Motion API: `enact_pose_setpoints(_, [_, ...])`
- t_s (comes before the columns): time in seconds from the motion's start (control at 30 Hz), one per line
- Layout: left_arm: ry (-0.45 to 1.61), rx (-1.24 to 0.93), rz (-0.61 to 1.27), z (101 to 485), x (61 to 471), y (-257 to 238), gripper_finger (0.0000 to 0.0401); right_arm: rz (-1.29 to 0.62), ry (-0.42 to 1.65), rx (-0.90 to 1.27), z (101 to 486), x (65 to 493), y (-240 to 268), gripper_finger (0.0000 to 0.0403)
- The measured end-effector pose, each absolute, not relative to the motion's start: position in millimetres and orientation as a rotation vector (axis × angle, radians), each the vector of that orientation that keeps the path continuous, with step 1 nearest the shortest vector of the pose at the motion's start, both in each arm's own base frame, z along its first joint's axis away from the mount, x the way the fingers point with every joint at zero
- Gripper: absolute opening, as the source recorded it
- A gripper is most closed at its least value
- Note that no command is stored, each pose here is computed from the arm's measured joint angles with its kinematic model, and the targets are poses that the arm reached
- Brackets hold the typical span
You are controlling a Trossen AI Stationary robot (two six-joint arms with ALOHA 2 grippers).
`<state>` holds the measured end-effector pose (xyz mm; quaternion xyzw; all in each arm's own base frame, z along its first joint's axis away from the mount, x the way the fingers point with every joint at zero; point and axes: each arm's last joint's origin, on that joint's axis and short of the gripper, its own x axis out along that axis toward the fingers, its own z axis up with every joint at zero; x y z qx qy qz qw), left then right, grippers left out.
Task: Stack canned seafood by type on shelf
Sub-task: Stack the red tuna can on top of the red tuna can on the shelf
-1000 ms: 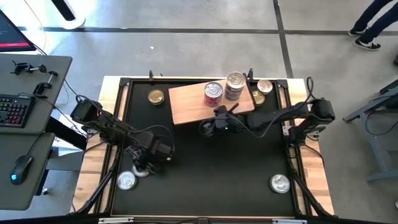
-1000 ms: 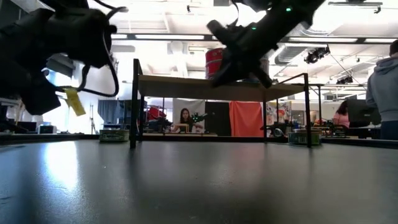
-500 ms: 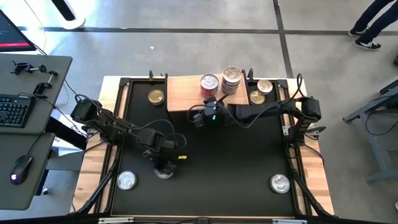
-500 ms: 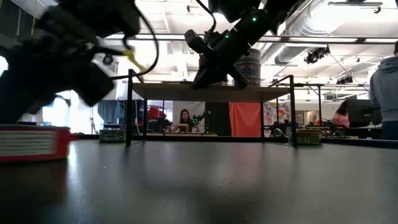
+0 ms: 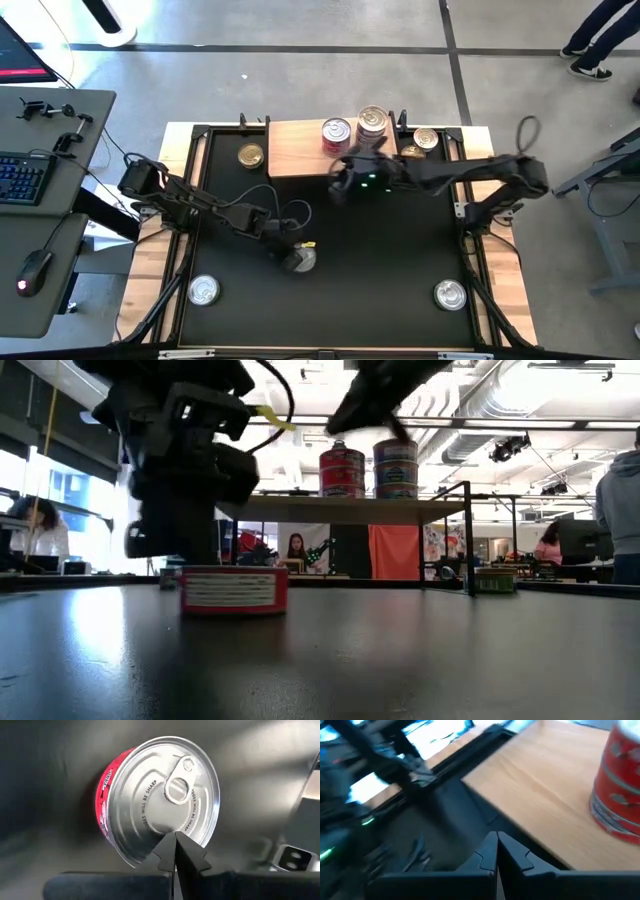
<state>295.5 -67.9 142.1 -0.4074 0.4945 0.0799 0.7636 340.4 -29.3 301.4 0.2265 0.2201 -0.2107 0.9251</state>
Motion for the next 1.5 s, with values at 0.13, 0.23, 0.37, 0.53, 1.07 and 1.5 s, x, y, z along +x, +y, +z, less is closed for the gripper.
enact_pose_setpoints(0.13, [0.952,-0.677,0.176,143.7,301.8,-63.4,0.0,-0.364,0.488,0.438,324.9,311.7,-8.2,0.0])
enact_pose_setpoints(0.23, [0.908,-0.549,0.161,145.2,311.8,-60.2,0.0,-0.309,0.52,0.445,338.0,289.5,11.2,0.0])
enact_pose_setpoints(0.37, [0.899,-0.384,0.083,145.7,336.8,-63.1,0.0,-0.274,0.619,0.508,338.2,265.1,36.2,0.0])
enact_pose_setpoints(0.53, [0.914,-0.196,-0.002,142.2,375.2,-72.1,0.0,-0.274,0.812,0.639,309.2,245.9,73.8,0.0])
enact_pose_setpoints(1.07, [0.922,0.004,0.101,189.3,324.4,-98.4,0.0,-0.289,0.669,0.923,174.9,256.0,95.4,0.0])
enact_pose_setpoints(1.5, [0.906,-0.045,0.179,134.3,296.7,-88.6,0.0,-0.399,0.818,0.852,137.3,328.9,74.1,0.0])
